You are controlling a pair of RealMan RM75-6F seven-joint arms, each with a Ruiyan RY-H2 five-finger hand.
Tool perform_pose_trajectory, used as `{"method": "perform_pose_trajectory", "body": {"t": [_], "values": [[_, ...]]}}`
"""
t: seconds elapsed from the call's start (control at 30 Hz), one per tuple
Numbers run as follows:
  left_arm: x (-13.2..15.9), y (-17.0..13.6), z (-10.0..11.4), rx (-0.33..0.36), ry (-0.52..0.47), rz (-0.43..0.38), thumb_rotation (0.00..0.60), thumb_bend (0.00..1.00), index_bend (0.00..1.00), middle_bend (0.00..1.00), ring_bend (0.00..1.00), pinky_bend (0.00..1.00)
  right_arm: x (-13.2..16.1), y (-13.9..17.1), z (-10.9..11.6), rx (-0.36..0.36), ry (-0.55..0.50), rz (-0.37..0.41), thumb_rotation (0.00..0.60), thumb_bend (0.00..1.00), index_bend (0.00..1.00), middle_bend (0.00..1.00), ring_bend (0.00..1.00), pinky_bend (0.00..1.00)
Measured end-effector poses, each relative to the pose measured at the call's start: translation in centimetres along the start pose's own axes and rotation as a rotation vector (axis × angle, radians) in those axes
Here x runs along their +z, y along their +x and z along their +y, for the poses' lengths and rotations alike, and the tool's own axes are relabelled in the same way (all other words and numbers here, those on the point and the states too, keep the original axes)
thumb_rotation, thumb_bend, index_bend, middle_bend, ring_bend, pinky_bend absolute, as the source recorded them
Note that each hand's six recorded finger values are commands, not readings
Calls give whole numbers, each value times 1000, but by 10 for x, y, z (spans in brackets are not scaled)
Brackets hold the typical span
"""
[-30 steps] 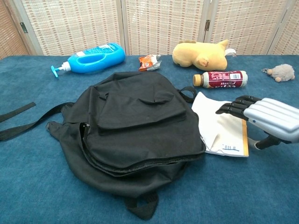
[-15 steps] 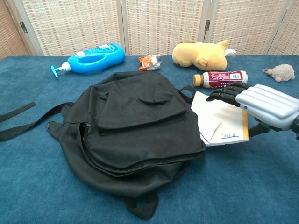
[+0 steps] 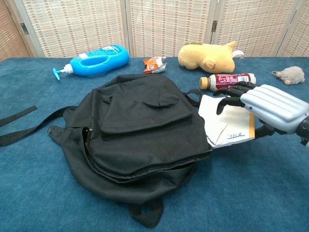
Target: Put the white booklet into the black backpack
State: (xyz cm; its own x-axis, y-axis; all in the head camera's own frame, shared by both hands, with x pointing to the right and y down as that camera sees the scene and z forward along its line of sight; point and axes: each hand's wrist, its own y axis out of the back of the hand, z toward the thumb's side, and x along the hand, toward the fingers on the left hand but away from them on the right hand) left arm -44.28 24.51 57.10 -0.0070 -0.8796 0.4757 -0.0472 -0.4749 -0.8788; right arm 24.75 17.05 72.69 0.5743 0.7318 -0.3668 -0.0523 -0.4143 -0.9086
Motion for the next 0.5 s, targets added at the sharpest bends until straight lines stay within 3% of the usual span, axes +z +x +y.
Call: {"method": "perform_pose_trajectory", "body": {"t": [0.27, 0.5], "values": [[1, 1, 0, -2, 0, -1, 600, 122, 36, 41, 61, 0, -1, 2, -2, -12, -2, -11, 600, 366, 460, 250, 167, 119], [2, 2, 0, -4, 1, -3, 600, 122, 36, 41, 61, 0, -3, 2, -4, -16, 0, -25, 600, 365, 561, 308, 200, 145]]}}
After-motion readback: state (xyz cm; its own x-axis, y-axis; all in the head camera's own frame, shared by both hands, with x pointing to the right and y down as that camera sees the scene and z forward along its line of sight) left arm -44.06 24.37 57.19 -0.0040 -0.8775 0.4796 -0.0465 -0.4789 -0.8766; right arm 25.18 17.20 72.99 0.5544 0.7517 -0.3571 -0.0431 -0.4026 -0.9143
